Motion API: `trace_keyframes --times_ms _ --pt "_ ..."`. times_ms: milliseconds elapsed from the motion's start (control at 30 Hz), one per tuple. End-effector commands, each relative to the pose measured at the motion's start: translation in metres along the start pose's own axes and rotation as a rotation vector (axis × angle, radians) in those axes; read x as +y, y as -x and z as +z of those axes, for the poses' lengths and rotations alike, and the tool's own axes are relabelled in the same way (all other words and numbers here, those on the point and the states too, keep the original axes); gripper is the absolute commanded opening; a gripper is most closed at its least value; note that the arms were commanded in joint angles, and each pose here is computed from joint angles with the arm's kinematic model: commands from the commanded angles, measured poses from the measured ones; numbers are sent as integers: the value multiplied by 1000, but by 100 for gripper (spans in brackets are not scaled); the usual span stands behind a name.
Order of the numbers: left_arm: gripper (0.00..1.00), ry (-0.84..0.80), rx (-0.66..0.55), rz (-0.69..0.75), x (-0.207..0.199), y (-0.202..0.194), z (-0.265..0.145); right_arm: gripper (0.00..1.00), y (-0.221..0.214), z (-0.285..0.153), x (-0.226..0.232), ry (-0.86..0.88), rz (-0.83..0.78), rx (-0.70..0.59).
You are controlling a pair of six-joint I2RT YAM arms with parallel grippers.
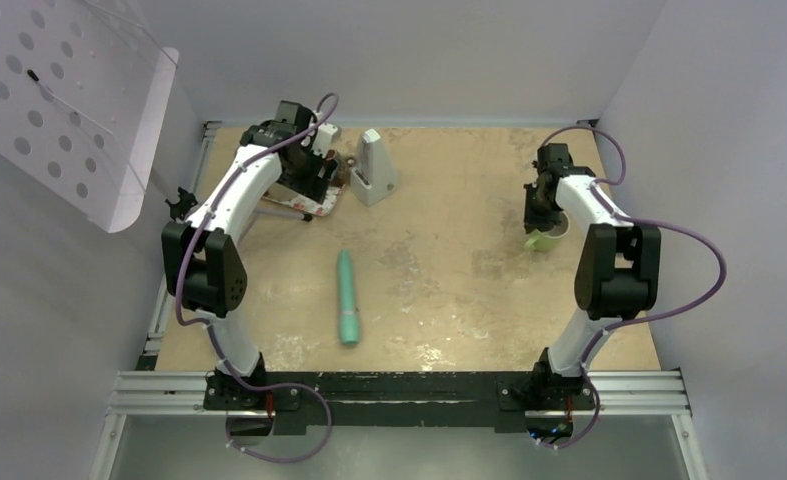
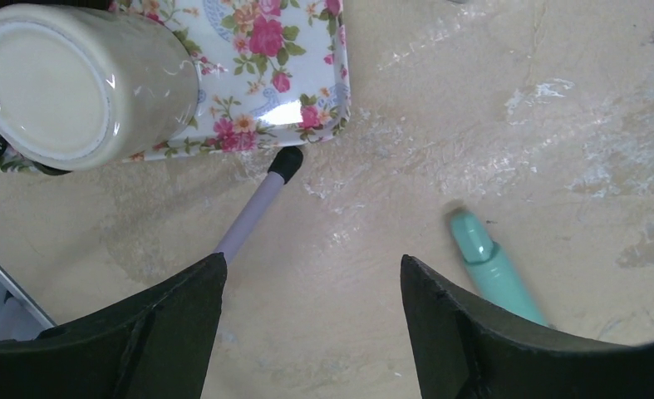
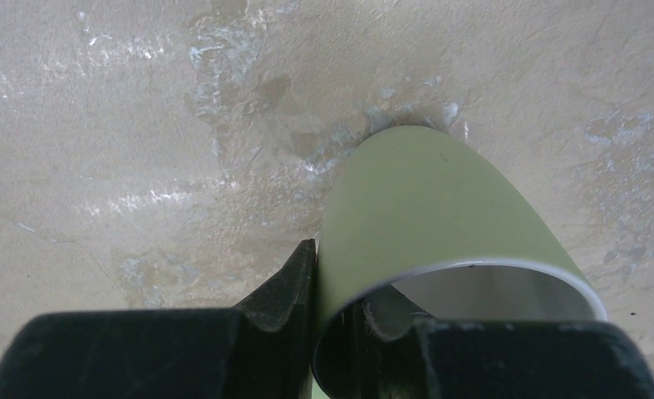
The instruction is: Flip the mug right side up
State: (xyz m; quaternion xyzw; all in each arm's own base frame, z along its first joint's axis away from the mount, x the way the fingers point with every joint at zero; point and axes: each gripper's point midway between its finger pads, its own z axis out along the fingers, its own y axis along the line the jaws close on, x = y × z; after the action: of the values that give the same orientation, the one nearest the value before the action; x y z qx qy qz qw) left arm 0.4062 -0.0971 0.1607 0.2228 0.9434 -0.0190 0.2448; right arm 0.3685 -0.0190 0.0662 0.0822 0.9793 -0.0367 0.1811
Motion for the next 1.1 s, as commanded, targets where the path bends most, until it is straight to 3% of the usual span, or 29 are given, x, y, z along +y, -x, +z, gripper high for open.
trace_keyframes --times_ms 0,133,300,333,367,567,767,1067 --pt "80 50 -71 36 17 30 -2 22 20 -8 -6 -3 -12 -85" --pt "78 32 -156 9 16 58 9 46 24 -17 -7 -7 -10 -104" --pt "80 3 -280 -75 16 108 28 57 36 -41 -9 -10 13 -169" --pt "81 17 -306 -106 20 120 31 69 38 -46 -9 -8 18 -183" --pt "82 39 -318 -145 25 128 36 72 40 -50 -8 -2 25 -196" --pt "79 162 -283 -365 49 129 82 73 35 -65 -9 5 39 -228" --pt "72 137 -290 -436 45 132 105 72 28 -83 -10 18 40 -267" --pt "71 185 -272 -487 53 128 130 72 22 -99 -15 5 31 -292"
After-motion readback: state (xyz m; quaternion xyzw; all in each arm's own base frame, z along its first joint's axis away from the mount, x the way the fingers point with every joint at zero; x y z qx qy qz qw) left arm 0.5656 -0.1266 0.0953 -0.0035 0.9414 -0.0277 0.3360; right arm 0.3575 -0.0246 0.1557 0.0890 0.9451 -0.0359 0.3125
